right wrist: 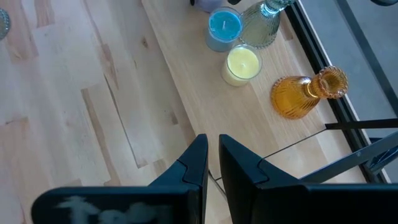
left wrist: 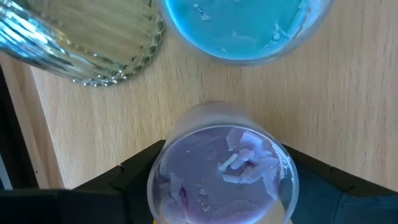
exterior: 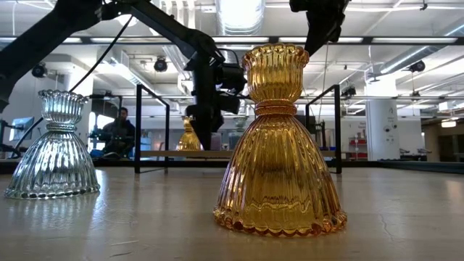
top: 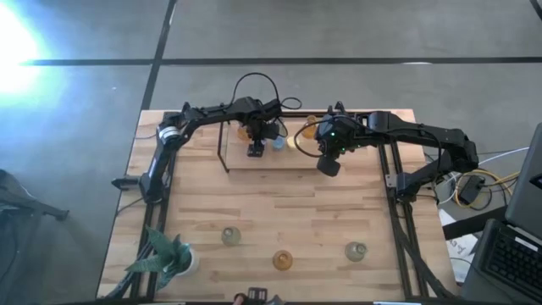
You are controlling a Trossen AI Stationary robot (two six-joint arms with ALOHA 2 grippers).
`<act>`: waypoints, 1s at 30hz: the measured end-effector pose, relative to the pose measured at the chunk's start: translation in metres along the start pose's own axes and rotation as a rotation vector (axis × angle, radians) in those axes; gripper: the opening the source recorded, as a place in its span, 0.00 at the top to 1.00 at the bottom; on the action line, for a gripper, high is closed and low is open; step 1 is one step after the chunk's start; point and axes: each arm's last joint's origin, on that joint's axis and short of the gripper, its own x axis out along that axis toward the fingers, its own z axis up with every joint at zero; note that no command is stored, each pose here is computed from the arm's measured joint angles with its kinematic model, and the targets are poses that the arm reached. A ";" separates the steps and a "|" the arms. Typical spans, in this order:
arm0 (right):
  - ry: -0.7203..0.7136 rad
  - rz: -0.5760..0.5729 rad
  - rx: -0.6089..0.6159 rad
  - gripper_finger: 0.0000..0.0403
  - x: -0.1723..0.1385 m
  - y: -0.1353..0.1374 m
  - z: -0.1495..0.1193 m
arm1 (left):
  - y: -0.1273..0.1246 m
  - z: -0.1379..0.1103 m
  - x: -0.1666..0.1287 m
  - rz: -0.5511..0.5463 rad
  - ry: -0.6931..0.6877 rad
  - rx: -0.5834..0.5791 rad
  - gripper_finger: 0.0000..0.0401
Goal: Pick & Place candle stick holders
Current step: Put the violet candle on the shelf
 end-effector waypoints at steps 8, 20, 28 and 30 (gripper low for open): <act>0.000 0.000 0.005 0.92 0.000 0.000 0.000 | -0.001 -0.001 0.000 -0.014 0.009 -0.025 0.23; 0.000 0.001 0.011 0.92 0.000 0.000 0.000 | -0.004 -0.001 -0.001 -0.024 0.013 -0.015 0.21; 0.000 0.001 0.018 0.92 0.000 0.000 0.000 | -0.004 -0.001 -0.002 -0.024 0.013 -0.010 0.21; 0.000 0.001 0.018 0.92 0.000 0.000 0.000 | -0.004 -0.001 -0.003 -0.024 0.012 -0.011 0.21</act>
